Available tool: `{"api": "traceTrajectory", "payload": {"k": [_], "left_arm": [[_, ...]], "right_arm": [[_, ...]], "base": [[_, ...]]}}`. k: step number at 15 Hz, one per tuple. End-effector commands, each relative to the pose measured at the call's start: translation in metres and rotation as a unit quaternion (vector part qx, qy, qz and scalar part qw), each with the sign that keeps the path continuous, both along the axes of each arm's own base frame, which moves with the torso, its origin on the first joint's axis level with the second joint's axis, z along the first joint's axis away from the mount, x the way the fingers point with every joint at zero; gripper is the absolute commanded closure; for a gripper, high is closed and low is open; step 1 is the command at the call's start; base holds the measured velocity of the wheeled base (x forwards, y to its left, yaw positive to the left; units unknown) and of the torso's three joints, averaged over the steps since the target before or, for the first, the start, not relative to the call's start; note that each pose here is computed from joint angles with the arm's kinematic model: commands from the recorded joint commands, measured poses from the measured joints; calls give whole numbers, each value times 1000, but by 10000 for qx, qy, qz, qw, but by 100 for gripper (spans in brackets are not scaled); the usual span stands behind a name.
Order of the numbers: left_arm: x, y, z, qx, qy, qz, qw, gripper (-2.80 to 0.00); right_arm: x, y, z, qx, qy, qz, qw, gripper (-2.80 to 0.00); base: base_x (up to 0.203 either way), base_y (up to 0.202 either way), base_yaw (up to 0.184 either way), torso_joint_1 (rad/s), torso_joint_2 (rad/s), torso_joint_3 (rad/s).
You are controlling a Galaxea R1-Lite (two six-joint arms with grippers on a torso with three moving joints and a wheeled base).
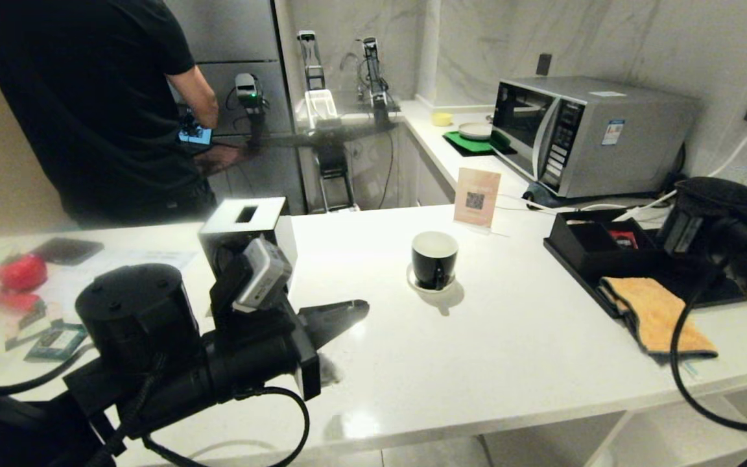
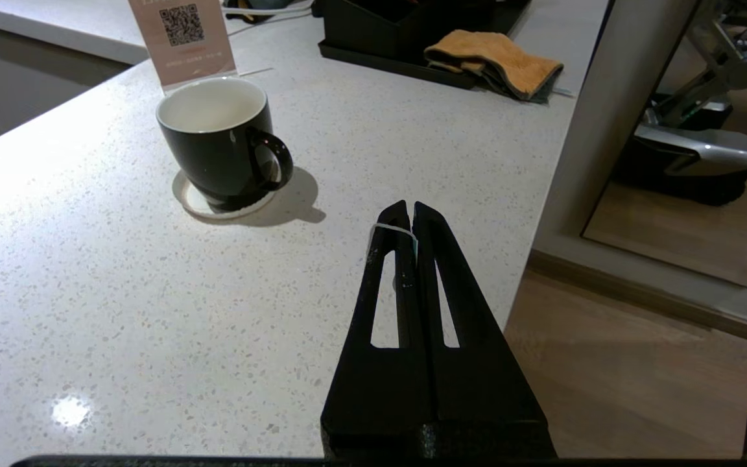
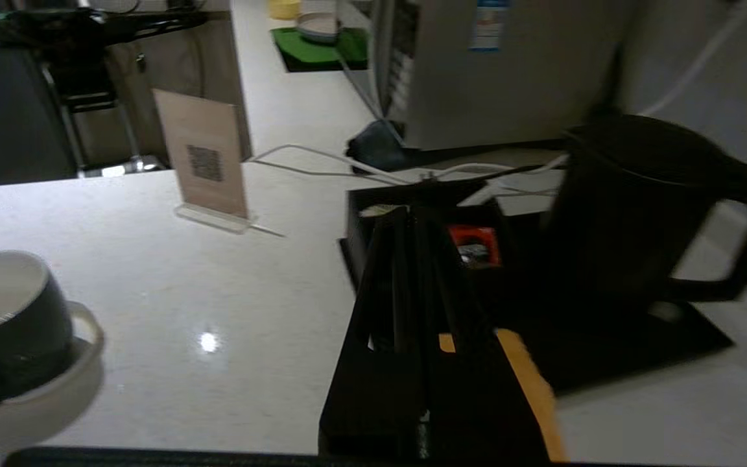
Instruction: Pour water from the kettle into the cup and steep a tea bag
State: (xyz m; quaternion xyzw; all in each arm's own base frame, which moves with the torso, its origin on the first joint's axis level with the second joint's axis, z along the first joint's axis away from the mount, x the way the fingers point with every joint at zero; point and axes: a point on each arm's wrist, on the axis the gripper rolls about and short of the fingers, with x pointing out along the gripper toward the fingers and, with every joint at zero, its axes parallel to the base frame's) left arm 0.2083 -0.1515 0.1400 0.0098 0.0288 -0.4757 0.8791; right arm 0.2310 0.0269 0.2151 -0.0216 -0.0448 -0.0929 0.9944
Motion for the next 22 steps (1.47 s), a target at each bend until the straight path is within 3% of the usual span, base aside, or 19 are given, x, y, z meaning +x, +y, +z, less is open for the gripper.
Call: {"api": "traceTrajectory", "payload": {"k": [1,10,17,21,22], "left_arm": [[-2,1,-4,32,46,-11,10000,0],[-12,8,-13,160,229,33,9996,0],[-17,12,-15,201,277,32,9994,0],[-18,12,-16,215,298,26,9993,0],[-17,12,-16,220,305,25,9993,0]], "right_arm": [[-37,-13,-5,-24,-227,-207,9995,0],[-120,-23,-50,-210,44,-225,9995,0],[-187,-30,-59,-467,-426,-304,9975,0],[-230,-32,-83,-502,-559,63,9972,0],[-230,-31,-91,-447,-305,360,9979,0]], "base": [[0,0,0,0,0,0],[0,0,0,0,0,0],[0,0,0,0,0,0],[0,0,0,0,0,0],[0,0,0,0,0,0]]}}
